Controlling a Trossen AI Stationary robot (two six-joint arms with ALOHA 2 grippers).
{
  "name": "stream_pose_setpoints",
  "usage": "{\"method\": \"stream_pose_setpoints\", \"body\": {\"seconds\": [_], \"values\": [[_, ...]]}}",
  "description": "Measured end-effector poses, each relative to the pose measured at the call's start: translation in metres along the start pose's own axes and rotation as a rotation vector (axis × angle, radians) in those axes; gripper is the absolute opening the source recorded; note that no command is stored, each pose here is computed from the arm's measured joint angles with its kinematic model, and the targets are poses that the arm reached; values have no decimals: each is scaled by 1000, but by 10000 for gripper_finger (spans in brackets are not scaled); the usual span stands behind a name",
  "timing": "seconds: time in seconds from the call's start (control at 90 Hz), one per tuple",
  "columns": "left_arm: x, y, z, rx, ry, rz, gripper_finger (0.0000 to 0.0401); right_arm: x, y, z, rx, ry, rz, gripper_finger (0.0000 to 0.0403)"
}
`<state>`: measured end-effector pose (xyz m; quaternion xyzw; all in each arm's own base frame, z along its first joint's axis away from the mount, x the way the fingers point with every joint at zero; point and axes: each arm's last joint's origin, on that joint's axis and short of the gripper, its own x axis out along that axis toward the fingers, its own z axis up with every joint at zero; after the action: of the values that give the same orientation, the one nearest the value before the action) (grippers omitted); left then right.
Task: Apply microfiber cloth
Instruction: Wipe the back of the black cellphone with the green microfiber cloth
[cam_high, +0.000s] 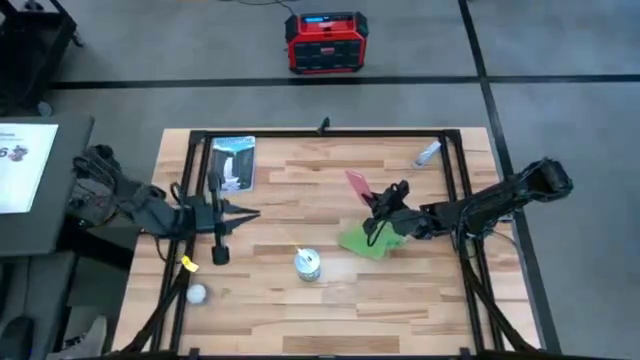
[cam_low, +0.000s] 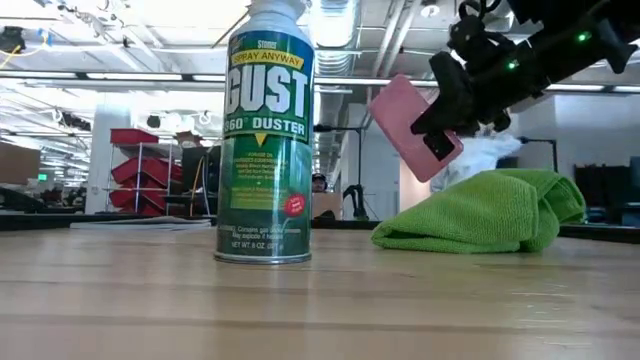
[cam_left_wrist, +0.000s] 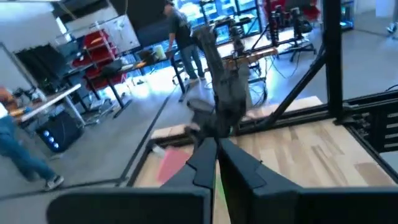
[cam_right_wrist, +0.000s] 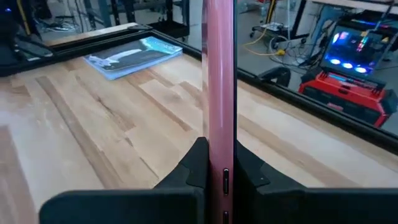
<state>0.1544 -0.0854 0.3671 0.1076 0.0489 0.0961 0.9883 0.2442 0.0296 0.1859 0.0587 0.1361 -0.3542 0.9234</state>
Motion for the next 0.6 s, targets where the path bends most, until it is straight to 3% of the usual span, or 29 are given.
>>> {"method": "stream_pose_setpoints", "body": {"seconds": [0.289,0.444,0.6], "values": [[1,-7,-126,-201,-24,84,0,-7,7,0,12,-7,65,12],[4,-6,-178,-288,60,128,0,-10,11,1,24,-14,115,12],[5,-5,-214,-334,161,119,0,-10,13,1,22,3,162,12]]}}
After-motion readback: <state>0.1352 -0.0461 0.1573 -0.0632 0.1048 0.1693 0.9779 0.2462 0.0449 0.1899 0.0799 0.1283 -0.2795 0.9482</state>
